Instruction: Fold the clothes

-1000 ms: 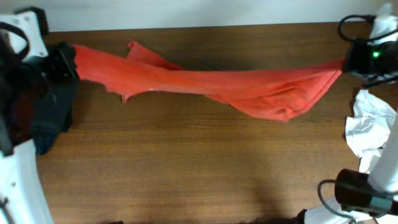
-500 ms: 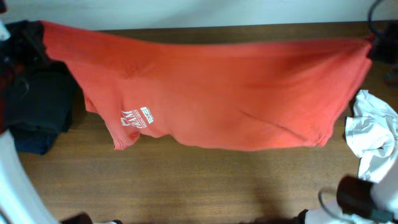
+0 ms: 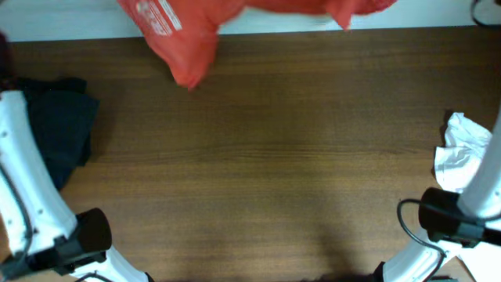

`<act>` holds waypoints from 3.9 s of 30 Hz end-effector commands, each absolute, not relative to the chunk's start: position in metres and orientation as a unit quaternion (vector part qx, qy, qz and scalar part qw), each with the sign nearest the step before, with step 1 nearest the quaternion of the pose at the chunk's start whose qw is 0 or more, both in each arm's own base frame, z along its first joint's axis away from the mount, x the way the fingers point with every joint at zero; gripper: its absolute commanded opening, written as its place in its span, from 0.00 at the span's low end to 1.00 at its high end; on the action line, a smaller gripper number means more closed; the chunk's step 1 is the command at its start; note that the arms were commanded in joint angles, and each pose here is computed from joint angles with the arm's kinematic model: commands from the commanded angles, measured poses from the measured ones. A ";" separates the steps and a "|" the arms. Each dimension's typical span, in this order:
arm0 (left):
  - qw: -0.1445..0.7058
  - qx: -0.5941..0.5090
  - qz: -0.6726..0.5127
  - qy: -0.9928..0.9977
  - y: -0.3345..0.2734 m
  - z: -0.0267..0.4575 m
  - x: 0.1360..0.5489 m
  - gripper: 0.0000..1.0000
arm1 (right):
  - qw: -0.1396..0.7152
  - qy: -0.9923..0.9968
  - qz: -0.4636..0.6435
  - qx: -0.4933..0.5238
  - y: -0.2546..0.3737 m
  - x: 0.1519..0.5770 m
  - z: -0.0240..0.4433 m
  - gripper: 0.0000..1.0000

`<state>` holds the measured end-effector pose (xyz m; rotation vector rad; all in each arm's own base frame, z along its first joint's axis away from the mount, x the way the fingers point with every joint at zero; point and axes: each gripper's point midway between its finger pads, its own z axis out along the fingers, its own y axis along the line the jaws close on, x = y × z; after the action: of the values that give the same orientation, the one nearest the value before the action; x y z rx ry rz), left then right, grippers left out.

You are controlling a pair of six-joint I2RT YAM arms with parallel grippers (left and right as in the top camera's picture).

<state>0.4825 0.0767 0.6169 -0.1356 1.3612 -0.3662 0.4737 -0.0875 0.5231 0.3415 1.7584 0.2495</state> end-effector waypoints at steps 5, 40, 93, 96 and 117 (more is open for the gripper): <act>0.355 -0.012 -0.223 0.908 0.004 0.375 0.440 0.00 | 0.280 0.948 0.020 0.152 -0.106 0.417 0.331 0.04; 0.165 -0.127 -0.203 0.957 0.007 0.187 0.306 0.00 | 0.017 0.959 0.027 0.280 -0.116 0.258 0.124 0.07; 0.180 0.191 -0.197 0.945 -0.160 0.083 0.395 0.25 | -0.029 0.967 0.081 0.240 -0.085 0.290 0.018 0.05; 0.189 0.255 -0.208 0.925 -0.213 0.086 0.380 0.34 | -0.046 0.966 0.084 0.242 -0.077 0.271 -0.005 0.05; 0.197 0.403 -0.232 0.863 -0.357 0.002 0.338 0.36 | -0.069 0.964 0.078 0.244 -0.074 0.254 -0.015 0.05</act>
<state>0.3368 -0.3558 0.0170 1.1067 2.4153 -0.6603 0.2725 -0.0785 -0.0030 0.7668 3.1047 0.2595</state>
